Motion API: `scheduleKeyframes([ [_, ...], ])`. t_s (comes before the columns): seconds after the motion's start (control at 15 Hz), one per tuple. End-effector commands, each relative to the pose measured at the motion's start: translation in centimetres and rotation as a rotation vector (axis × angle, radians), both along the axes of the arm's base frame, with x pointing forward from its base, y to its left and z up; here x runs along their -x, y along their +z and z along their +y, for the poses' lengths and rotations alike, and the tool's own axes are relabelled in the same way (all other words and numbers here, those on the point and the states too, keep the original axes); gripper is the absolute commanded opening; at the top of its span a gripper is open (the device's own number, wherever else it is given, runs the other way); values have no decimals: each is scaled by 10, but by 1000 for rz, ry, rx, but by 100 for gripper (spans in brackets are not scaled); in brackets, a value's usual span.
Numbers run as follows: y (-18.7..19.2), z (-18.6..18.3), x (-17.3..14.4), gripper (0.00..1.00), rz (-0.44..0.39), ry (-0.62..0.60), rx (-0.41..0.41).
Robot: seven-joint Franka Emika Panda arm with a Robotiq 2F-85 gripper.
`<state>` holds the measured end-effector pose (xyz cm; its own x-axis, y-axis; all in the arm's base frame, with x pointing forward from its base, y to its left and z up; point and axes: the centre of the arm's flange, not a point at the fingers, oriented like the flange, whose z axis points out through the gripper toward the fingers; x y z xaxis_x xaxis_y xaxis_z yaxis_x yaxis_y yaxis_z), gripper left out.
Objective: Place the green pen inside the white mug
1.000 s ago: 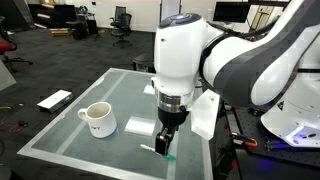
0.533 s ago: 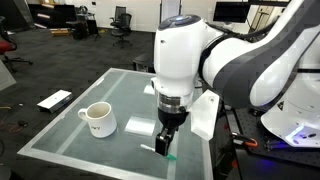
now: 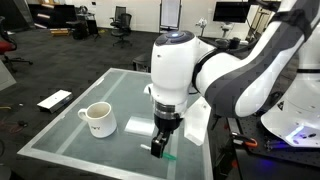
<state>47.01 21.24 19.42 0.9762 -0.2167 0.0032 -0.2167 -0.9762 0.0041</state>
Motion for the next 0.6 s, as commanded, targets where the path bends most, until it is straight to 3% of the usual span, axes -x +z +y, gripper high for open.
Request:
scheduleKeyframes([
  [0.0, -16, 5, -8, 100, -56, 8, -4],
  [0.33, -26, 7, -11, 100, -69, 13, -3],
  [0.53, -29, 9, -13, 95, -65, 18, 0],
])
